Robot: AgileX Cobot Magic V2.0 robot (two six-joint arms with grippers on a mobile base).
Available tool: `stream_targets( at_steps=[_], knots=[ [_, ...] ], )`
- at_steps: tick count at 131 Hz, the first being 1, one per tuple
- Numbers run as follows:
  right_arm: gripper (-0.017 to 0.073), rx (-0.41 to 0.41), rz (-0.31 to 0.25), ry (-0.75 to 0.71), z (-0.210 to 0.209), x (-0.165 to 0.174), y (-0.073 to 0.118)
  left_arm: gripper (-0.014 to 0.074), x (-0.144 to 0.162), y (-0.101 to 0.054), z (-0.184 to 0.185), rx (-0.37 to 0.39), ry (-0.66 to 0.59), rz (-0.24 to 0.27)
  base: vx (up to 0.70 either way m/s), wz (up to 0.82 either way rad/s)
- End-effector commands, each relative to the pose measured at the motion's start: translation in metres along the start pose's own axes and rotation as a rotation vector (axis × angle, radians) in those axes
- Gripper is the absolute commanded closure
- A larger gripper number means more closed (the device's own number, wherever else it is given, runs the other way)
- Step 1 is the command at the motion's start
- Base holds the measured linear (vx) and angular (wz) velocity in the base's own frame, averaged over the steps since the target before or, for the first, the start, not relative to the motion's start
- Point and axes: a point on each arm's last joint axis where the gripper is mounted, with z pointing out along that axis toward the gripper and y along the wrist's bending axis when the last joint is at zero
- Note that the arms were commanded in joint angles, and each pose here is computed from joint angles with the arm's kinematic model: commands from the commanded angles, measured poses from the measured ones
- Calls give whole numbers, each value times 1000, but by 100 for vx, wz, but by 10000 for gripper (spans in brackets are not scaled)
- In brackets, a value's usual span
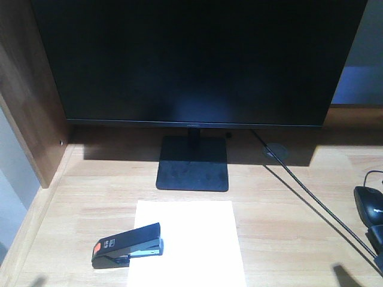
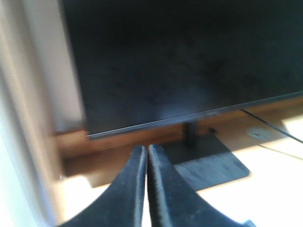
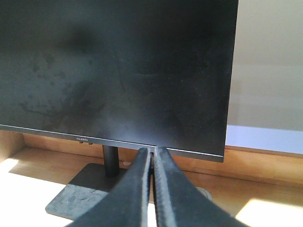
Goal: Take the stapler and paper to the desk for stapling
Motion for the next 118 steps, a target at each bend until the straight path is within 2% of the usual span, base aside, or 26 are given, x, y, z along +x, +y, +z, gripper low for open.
stream_targets(
  at_steps=[1, 45, 61, 71, 91, 102, 118],
  knots=[
    [566, -1, -23, -22, 0, -9, 0, 600, -7, 3, -8, -50, -122, -23, 0, 0],
    [566, -1, -23, -22, 0, -9, 0, 600, 58, 6, -27, -221, -203, -52, 0, 0],
    [566, -1, -23, -21, 1, -9, 0, 600, 79, 9, -18, -239, -146, -100, 0, 0],
    [566, -1, -23, -21, 1, -9, 0, 600, 93, 10, -13, -244, -133, -106, 0, 0],
    [566, -1, -23, -21, 1, -9, 0, 600, 112, 13, -6, -271, -214, -93, 0, 0],
    [566, -1, -23, -21, 1, -9, 0, 600, 111, 13, -6, -272, -205, -70, 0, 0],
    [566, -1, -23, -21, 1, -9, 0, 600, 112, 13, -6, -271, -196, -71, 0, 0]
  ],
)
